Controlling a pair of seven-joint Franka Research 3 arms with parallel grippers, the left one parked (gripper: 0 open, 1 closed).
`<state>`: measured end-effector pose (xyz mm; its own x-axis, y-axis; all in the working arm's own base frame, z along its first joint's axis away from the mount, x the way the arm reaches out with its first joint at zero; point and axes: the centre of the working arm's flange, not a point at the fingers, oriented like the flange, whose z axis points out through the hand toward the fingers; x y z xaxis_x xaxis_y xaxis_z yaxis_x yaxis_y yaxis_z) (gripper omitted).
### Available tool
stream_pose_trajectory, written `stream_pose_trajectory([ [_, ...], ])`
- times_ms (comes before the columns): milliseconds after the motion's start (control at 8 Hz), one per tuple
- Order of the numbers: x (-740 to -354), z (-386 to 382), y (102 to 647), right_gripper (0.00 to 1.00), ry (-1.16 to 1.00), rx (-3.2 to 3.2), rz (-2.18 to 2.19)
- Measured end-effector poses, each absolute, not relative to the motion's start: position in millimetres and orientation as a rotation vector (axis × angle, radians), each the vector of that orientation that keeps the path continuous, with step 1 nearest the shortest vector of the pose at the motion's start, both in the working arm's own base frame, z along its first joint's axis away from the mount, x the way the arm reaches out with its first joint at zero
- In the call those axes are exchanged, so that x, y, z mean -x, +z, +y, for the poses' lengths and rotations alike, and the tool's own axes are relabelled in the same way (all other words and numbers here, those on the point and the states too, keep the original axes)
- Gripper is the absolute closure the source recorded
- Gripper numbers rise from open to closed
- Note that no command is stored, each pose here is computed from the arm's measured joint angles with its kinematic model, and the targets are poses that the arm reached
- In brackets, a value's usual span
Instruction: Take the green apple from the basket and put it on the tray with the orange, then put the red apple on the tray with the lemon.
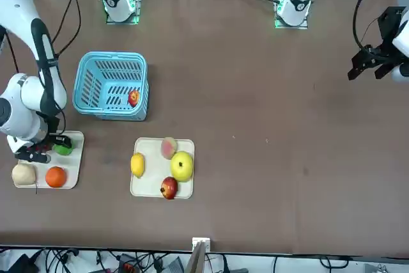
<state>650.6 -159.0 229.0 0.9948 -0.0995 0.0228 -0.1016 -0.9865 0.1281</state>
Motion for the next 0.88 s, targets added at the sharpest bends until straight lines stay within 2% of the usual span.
stream_pose_trajectory([
  [125,-654,-159,235,0.01,0.032,-3.007,-0.152],
  [250,-657,-160,248,0.00,0.026,-3.006,-0.153],
  [500,-656,-148,310,0.00,-0.039,-3.013,-0.148],
  [875,-627,-66,424,0.00,-0.181,-3.022,-0.080],
])
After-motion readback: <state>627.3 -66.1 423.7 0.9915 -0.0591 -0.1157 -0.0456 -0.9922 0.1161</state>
